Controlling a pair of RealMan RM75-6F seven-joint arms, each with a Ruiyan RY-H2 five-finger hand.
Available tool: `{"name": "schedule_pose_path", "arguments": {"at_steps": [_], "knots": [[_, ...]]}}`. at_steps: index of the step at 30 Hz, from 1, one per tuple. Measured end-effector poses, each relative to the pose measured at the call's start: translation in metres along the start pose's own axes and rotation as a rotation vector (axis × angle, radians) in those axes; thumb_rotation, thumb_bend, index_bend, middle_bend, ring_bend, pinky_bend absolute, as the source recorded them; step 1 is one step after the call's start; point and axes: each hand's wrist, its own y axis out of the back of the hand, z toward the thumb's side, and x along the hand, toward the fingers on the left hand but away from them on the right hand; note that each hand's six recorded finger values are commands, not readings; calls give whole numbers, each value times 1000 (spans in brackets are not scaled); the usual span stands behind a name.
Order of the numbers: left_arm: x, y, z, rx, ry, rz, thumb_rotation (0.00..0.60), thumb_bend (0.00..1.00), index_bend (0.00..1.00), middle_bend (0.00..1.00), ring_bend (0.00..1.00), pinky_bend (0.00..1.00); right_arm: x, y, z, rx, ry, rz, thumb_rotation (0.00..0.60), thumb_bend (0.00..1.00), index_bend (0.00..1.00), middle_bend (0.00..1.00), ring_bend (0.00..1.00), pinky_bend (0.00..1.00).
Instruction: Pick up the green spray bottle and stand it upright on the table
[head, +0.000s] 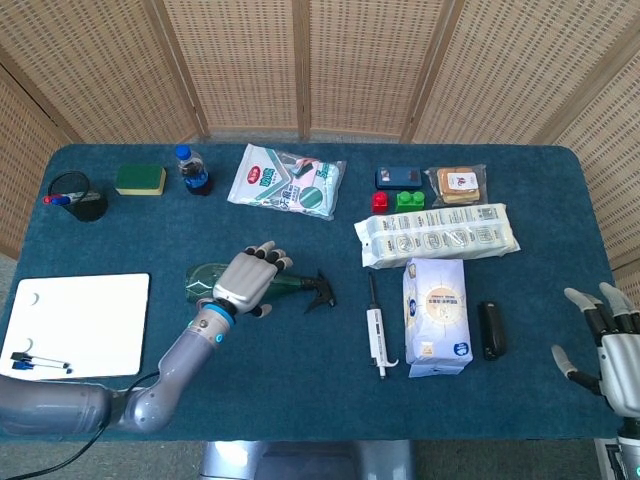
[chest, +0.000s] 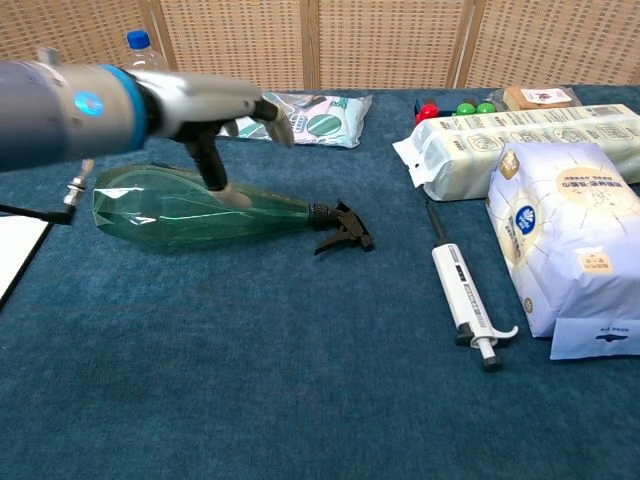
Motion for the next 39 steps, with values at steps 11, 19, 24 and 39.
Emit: {"name": "schedule_pose_path", "arguments": {"at_steps": [11,19,24,39], "knots": [[48,-18,25,21,59,-44,600,302,183,169,103,165,5,6,-10,-4,-30,-10,600,350,158,258,70,135],[67,-32,33,32,67,-77,600,303,183,169,102,201,9,10,-16,-7,-46,-16,600,349,155,258,70,135],[73,-40,35,36,70,-96,600,302,195,176,110,246,9,11,-18,-4,-54,-22,600,349,154,258,69,135],[83,-36,23,51,90,-48,600,316,595,553,531,671,11,19,-18,-4,-64,-54,600,350,154,258,67,135]]}}
